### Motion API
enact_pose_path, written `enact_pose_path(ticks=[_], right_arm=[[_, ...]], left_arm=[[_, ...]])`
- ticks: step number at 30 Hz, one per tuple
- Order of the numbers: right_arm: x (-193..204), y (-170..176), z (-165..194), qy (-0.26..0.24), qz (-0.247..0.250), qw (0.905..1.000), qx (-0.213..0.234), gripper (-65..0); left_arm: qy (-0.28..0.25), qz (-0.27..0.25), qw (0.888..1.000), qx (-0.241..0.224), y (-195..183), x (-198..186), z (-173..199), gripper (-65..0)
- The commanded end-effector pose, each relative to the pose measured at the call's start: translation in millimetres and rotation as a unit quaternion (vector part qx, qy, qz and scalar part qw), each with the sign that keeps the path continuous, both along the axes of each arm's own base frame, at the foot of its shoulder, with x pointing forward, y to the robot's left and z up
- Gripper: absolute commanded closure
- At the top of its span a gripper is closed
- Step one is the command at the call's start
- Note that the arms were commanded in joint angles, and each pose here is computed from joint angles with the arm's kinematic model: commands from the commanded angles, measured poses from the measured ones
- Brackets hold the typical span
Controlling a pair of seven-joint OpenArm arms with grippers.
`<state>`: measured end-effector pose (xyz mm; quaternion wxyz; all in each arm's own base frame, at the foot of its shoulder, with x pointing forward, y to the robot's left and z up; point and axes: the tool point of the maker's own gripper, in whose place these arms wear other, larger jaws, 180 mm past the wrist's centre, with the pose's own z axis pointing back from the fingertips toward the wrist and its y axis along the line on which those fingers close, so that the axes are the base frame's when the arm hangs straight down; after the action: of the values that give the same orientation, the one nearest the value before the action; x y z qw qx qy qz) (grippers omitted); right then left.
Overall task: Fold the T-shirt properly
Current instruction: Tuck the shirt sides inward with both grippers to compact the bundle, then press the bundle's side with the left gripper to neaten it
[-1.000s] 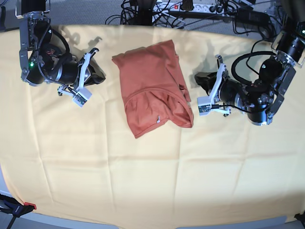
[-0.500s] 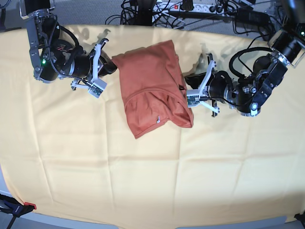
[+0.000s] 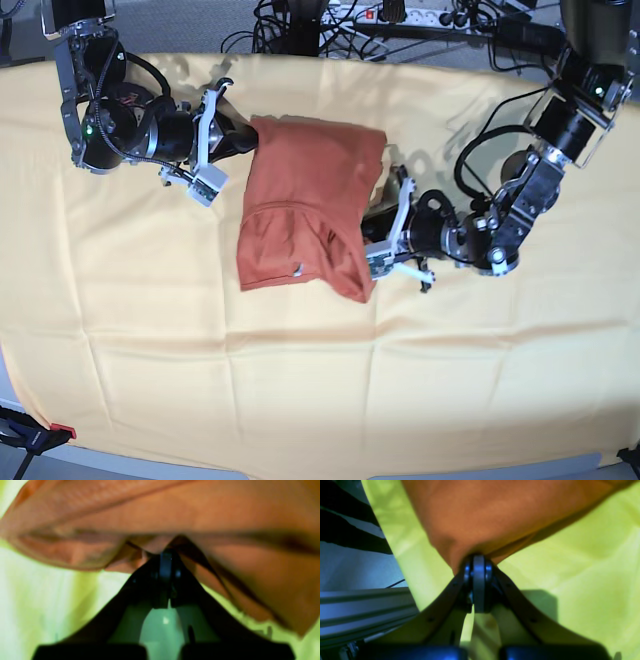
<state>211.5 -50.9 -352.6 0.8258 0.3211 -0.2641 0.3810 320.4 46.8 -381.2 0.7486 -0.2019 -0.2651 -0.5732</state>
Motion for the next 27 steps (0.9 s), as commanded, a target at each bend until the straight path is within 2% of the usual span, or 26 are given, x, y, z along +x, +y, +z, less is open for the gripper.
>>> enact_pose_path(ticks=[1,5,7,11,15,19,22,27], right_arm=[[4,3,12,-0.018,-0.002,0.9996,0.02,0.0],[-10,12,14,-0.015,0.002,0.9994,0.032,0.0],[-13,12,15,-0.02,0.006,0.9994,0.026,0.0],[-7,5,23,-0.053,0.003,0.9986,0.002,0.0],[2,-2,34,-0.074,-0.011,0.9972,0.001,0.0],[10,-11,38,-0.086,-0.028,0.9959,0.0,0.0],[14,-16,45,-0.09,-0.039,0.9951,0.012,0.0],[11,-5,64,-0.081,-0.039,0.9929,0.078,0.0]], left_arm=[[-0.015,0.004,0.999,0.043,10,10,-5,0.0],[-0.036,0.002,0.998,0.047,4,29,14,0.0],[-0.022,0.008,0.998,0.063,10,33,20,0.0],[0.065,0.011,0.991,0.113,32,16,23,0.0],[0.141,0.003,0.981,0.132,64,-17,28,0.0],[0.181,0.008,0.98,0.082,81,-36,52,0.0],[0.215,0.007,0.976,0.022,82,-52,76,0.0],[0.223,-0.006,0.974,0.024,86,-70,77,0.0]])
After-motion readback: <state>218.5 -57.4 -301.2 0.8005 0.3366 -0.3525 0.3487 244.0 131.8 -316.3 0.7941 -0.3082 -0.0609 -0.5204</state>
